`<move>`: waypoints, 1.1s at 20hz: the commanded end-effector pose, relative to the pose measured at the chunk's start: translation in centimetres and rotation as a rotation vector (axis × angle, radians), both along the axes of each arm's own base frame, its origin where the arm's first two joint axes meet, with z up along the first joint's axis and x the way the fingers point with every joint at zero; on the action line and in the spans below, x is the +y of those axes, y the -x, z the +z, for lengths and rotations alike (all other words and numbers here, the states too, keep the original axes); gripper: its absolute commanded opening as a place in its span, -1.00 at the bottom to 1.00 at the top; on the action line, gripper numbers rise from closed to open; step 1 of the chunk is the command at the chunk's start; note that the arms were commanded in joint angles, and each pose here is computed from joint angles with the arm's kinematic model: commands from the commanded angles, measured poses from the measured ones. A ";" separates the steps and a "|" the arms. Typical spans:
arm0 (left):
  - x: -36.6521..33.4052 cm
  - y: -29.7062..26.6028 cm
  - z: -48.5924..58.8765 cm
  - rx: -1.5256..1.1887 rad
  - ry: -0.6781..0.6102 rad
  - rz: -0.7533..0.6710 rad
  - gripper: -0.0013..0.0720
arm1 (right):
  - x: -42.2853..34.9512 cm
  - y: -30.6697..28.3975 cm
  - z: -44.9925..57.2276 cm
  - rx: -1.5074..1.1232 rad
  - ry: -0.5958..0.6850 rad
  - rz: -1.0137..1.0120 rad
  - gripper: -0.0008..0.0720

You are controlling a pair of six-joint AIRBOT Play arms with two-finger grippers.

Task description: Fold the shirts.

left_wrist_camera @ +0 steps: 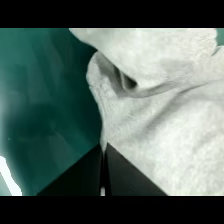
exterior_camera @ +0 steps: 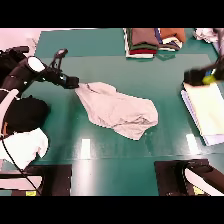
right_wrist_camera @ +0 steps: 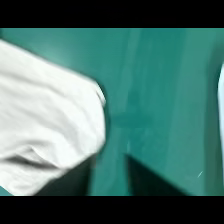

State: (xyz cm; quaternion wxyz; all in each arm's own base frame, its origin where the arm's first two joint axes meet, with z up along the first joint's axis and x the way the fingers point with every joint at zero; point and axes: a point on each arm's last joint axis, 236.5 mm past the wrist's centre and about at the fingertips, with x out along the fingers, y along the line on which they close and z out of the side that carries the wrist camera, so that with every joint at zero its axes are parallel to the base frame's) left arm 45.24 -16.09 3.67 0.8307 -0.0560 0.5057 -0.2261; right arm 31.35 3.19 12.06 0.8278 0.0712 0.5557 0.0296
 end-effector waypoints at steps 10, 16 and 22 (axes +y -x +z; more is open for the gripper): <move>0.8 -0.5 2.6 -0.061 -0.027 0.017 -0.91 | 7.7 -3.4 -19.7 0.183 -0.475 -0.133 0.31; 0.8 -0.4 2.6 -0.058 -0.027 0.015 -0.91 | 11.4 -8.8 -19.0 0.123 -0.444 0.043 -0.95; 4.6 -0.6 16.2 -0.394 -0.129 0.093 -0.91 | 9.7 -13.8 0.1 -0.322 -0.341 0.194 -0.95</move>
